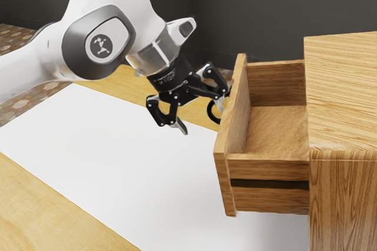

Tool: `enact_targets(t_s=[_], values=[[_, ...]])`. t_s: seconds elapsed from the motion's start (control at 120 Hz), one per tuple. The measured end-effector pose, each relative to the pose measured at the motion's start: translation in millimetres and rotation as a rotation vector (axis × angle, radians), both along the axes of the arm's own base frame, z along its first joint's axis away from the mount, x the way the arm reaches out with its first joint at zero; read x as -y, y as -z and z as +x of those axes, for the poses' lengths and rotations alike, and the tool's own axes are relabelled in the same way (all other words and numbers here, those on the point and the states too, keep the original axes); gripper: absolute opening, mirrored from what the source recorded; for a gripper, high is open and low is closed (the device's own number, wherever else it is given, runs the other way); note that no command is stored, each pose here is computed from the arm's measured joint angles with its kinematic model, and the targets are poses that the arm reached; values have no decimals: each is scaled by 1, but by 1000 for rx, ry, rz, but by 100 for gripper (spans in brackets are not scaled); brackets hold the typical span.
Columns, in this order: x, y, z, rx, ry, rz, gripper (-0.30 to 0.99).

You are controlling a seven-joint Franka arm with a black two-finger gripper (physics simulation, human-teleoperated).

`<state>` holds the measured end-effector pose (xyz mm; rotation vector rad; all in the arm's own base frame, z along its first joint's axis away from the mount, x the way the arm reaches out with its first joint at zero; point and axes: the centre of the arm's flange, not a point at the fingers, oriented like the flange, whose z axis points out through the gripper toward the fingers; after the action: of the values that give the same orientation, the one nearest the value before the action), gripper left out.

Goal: Pull the drawer handle with one arm to open the drawer

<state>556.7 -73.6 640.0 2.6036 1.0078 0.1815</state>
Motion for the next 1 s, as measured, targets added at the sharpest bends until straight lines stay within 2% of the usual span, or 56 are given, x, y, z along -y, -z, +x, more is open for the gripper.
enact_targets(t_s=[0.167,0.442,0.633,0.8,0.858,0.917,1.0], values=[[-33,6,-16,-13,-24,11,68],[-106,-9,-48,35,-93,-12,65],[-114,-14,-65,67,-61,-15,65],[-126,-100,-93,241,-50,2,67],[-130,-124,-103,283,-46,13,68],[-142,-137,-111,286,-53,17,68],[-137,-146,-121,242,-23,31,68]])
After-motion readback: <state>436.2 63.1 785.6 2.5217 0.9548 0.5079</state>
